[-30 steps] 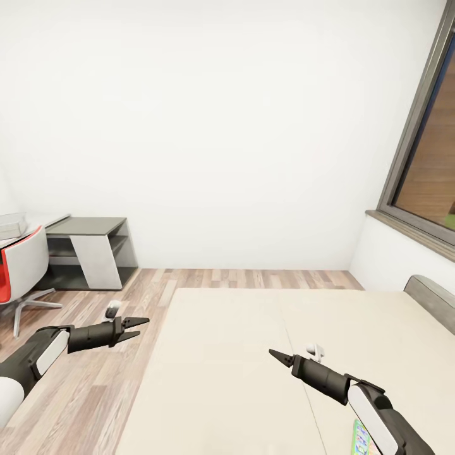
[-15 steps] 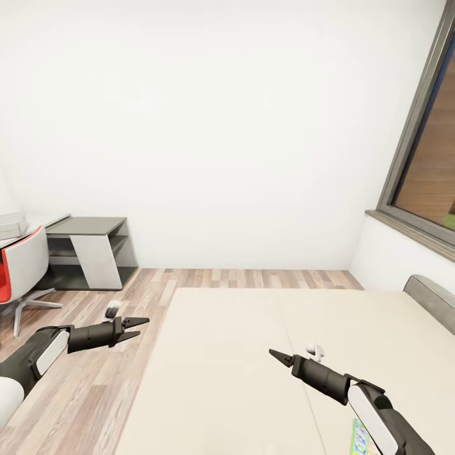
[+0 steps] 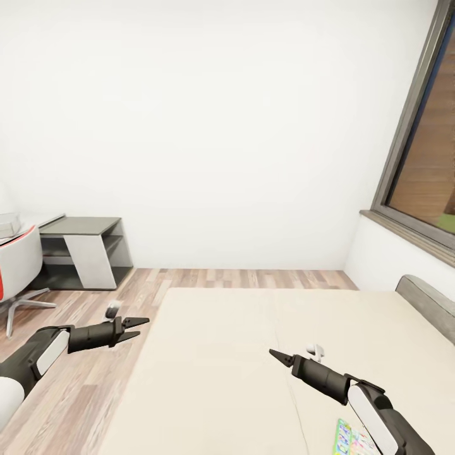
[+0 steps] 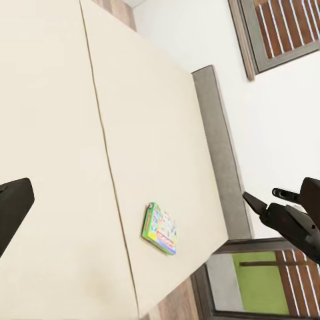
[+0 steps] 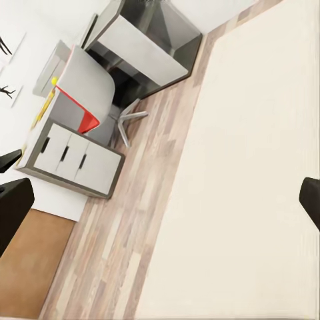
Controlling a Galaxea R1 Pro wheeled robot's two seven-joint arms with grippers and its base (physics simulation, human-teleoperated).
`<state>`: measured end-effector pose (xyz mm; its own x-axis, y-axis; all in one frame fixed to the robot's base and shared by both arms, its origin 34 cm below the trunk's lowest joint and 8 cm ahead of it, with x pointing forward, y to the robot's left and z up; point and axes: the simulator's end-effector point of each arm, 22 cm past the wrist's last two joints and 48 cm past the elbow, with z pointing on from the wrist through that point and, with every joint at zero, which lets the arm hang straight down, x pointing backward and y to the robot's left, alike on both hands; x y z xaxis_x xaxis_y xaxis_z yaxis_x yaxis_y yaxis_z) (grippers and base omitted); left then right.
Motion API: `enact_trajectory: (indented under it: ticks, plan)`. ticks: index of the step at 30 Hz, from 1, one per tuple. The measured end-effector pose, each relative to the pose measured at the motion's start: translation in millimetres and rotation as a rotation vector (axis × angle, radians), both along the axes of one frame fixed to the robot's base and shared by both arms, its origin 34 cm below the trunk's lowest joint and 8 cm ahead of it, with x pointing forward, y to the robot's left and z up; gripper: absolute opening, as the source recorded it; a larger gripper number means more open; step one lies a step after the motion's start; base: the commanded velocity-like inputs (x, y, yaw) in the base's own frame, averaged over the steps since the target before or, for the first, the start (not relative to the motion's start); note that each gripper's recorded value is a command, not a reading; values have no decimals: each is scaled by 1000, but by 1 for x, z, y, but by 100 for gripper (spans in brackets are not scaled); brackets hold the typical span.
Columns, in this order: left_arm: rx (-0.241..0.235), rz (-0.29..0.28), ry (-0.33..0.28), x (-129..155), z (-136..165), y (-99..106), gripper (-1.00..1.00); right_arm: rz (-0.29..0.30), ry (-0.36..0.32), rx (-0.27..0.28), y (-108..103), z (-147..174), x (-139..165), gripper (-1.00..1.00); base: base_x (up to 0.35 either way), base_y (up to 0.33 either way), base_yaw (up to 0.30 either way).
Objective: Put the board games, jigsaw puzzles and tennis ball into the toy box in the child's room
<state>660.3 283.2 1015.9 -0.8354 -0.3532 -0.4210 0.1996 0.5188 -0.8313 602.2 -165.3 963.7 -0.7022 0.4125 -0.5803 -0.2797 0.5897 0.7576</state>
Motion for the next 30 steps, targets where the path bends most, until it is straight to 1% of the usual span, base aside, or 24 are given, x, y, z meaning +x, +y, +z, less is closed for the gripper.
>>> enact_trajectory:
  ticks: [22, 30]
  plan:
    - [0, 0, 0, 0, 0, 0, 100, -1, 2, 1, 0, 0, 0, 100, 0, -250, 0]
    - [-5, -5, 0, 0, 0, -5, 100, -2, 4, 1, -1, -1, 0, 100, 0, -231, 0]
